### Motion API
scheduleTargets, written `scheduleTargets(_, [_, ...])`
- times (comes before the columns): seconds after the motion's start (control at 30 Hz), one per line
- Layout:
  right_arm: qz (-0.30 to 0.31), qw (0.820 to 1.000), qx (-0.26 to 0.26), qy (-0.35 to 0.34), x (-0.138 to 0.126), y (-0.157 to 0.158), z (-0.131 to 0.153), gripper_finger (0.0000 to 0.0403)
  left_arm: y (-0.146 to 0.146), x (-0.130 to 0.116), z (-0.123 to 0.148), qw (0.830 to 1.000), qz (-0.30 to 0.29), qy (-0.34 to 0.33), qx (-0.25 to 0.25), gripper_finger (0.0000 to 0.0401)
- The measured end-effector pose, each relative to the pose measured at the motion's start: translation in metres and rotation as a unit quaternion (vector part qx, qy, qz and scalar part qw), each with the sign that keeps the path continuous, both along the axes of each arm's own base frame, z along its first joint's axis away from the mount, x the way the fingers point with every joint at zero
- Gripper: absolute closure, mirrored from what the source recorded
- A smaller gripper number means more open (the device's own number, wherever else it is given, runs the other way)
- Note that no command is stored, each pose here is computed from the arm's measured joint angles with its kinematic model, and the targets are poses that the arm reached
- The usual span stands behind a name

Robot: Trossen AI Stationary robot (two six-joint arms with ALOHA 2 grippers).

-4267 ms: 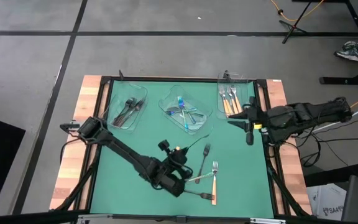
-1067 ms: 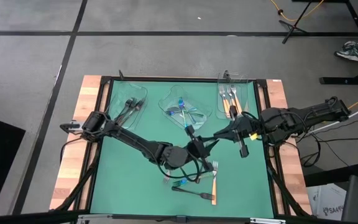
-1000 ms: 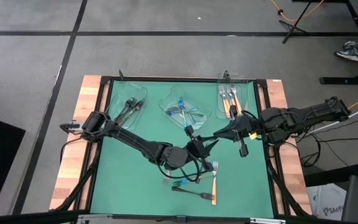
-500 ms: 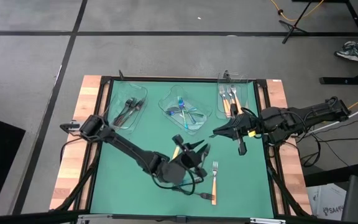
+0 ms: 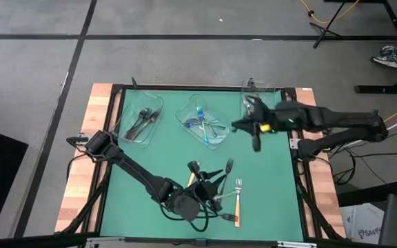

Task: Sort silverware by color (type)
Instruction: Put the blue fork into the center transparent bin

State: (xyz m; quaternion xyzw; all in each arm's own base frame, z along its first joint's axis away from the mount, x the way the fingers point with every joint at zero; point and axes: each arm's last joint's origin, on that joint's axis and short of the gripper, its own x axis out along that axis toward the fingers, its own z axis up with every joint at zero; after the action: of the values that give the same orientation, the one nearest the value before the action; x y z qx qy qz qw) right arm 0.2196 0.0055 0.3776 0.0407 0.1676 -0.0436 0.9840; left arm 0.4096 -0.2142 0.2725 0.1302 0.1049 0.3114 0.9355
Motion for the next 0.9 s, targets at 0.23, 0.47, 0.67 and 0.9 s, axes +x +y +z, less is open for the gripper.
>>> scheduleTargets(0.23, [-0.027, 0.995, 0.028, 0.091, 0.046, -0.050, -0.018, 0.0403, -0.001, 0.000, 0.000, 1.000, -0.001, 0.001, 0.001, 0.0319])
scheduleTargets(0.47, [-0.018, 0.982, 0.069, 0.172, 0.086, -0.098, -0.067, 0.0403, -0.001, -0.001, -0.001, 1.000, -0.001, 0.006, 0.003, 0.0319])
scheduleTargets(0.67, [-0.013, 0.966, 0.104, 0.235, 0.106, -0.129, -0.116, 0.0403, -0.001, -0.001, -0.001, 1.000, -0.001, 0.006, 0.004, 0.0319])
scheduleTargets(0.9, [-0.014, 0.952, 0.122, 0.282, 0.120, -0.149, -0.161, 0.0403, -0.001, -0.001, -0.002, 1.000, -0.003, 0.010, 0.005, 0.0319])
